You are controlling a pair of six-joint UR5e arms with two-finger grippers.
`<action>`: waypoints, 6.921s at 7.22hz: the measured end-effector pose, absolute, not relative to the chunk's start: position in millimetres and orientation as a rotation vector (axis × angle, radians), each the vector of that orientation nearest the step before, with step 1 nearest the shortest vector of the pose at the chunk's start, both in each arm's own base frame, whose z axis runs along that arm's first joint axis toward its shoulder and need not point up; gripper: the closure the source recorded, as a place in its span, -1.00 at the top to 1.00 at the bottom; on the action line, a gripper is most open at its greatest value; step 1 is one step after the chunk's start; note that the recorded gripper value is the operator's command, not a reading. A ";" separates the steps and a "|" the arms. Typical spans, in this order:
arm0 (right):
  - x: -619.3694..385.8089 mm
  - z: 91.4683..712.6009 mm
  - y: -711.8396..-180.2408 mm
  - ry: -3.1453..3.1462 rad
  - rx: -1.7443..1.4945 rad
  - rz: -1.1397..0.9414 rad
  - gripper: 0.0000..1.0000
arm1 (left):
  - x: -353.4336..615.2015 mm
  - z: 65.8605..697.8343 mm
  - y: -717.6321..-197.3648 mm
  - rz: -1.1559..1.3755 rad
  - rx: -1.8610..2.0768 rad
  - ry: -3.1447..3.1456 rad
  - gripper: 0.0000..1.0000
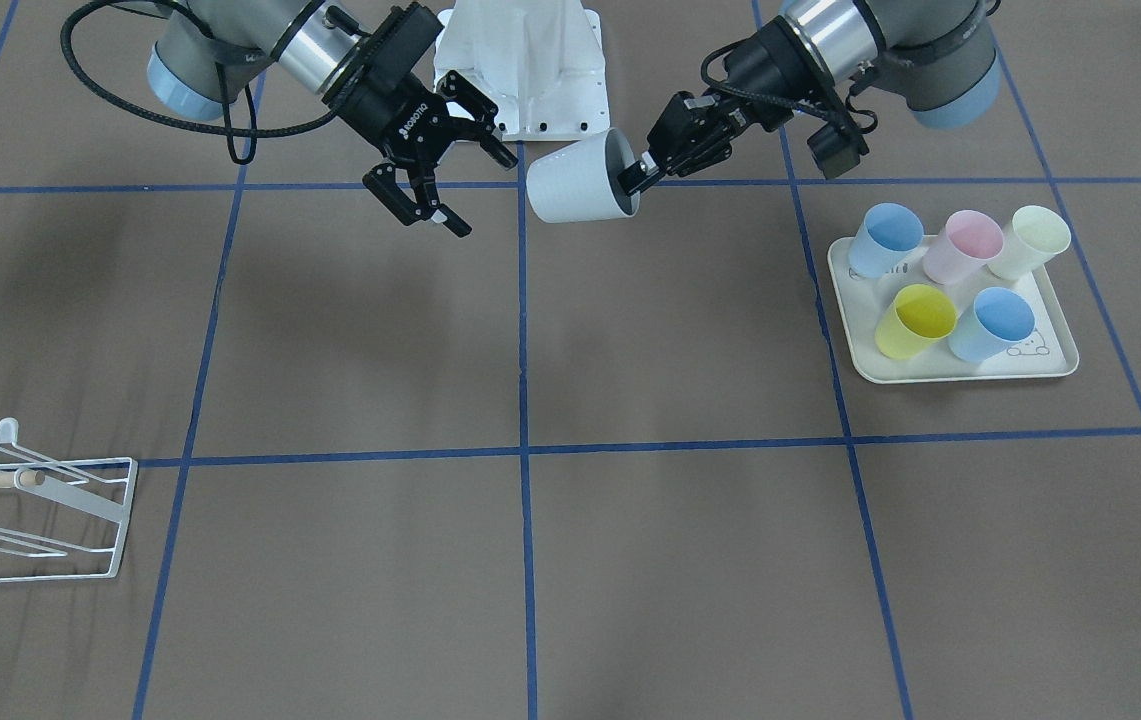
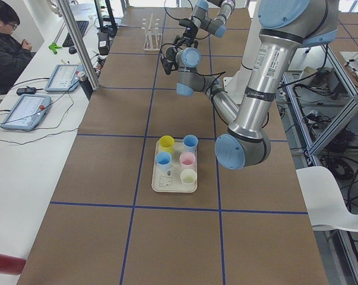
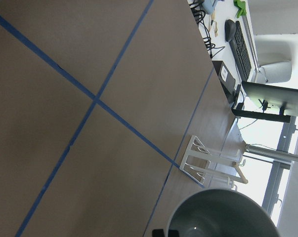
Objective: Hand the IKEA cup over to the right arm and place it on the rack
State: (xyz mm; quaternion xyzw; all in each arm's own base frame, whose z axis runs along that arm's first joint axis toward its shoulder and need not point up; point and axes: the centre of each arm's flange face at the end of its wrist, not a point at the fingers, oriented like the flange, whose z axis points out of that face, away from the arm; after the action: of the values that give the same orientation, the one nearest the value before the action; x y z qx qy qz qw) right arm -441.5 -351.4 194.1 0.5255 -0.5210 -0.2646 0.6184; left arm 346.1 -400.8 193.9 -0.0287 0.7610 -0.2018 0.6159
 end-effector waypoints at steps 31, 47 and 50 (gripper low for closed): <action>-450.8 208.0 -317.4 -1.321 1.159 -0.654 -1.00 | 346.0 248.7 -389.6 -0.111 0.131 1.622 1.00; -175.3 353.7 -498.3 -0.054 0.895 -1.098 -1.00 | 142.4 451.4 -416.7 0.146 0.542 1.137 1.00; -137.0 387.5 -522.8 0.209 0.805 -1.393 -1.00 | 143.9 451.9 -416.6 0.149 0.540 1.138 1.00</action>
State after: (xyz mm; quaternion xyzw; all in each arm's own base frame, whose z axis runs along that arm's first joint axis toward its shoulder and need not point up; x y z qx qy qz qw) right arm -137.0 -522.8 387.5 0.3597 0.0934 -0.6225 0.6888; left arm 143.9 -416.6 451.9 0.2521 0.5314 0.0695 0.8057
